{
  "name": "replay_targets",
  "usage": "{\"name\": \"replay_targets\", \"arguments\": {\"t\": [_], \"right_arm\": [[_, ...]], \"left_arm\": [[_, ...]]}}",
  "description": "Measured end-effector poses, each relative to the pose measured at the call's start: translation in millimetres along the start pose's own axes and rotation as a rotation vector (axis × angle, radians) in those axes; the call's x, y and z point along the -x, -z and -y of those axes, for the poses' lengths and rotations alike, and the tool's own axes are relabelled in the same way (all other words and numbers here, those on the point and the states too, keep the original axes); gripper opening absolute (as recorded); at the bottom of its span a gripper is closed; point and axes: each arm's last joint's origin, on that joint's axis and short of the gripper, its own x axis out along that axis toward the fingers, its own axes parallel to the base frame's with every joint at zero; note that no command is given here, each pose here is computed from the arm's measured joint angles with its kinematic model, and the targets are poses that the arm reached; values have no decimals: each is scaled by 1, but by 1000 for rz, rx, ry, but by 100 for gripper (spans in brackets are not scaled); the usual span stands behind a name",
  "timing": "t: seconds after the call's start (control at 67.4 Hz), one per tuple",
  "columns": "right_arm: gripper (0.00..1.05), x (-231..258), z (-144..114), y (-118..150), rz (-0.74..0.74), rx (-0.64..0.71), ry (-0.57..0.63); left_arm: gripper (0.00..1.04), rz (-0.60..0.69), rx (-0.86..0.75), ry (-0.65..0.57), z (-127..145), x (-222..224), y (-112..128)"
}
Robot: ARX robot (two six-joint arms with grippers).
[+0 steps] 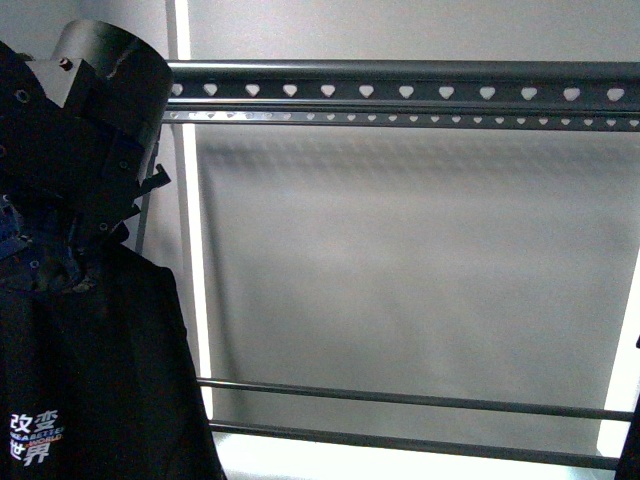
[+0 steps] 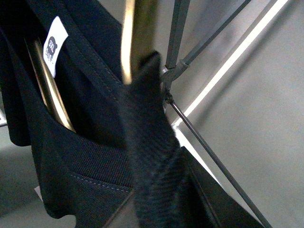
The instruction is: Hang clothes on hanger
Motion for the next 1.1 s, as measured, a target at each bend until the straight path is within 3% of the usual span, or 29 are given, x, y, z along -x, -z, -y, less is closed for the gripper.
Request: {"name": "replay_targets", "arguments": {"t": [0.267, 0.475, 0.742, 0.921, 1.099], "right_arm": [[97, 0, 0, 0, 0, 0, 0], [97, 0, 0, 0, 0, 0, 0], [97, 0, 0, 0, 0, 0, 0], [97, 0, 0, 0, 0, 0, 0], [97, 0, 0, 0, 0, 0, 0]], "left_arm": [[5, 5, -13, 133, -29, 20, -20], [5, -9, -60, 301, -67, 32, -55], [5, -124, -330, 823, -94, 40, -104], [5, -217, -487, 1229, -102, 34, -135], [5, -217, -645, 1592, -99, 9, -172]]}}
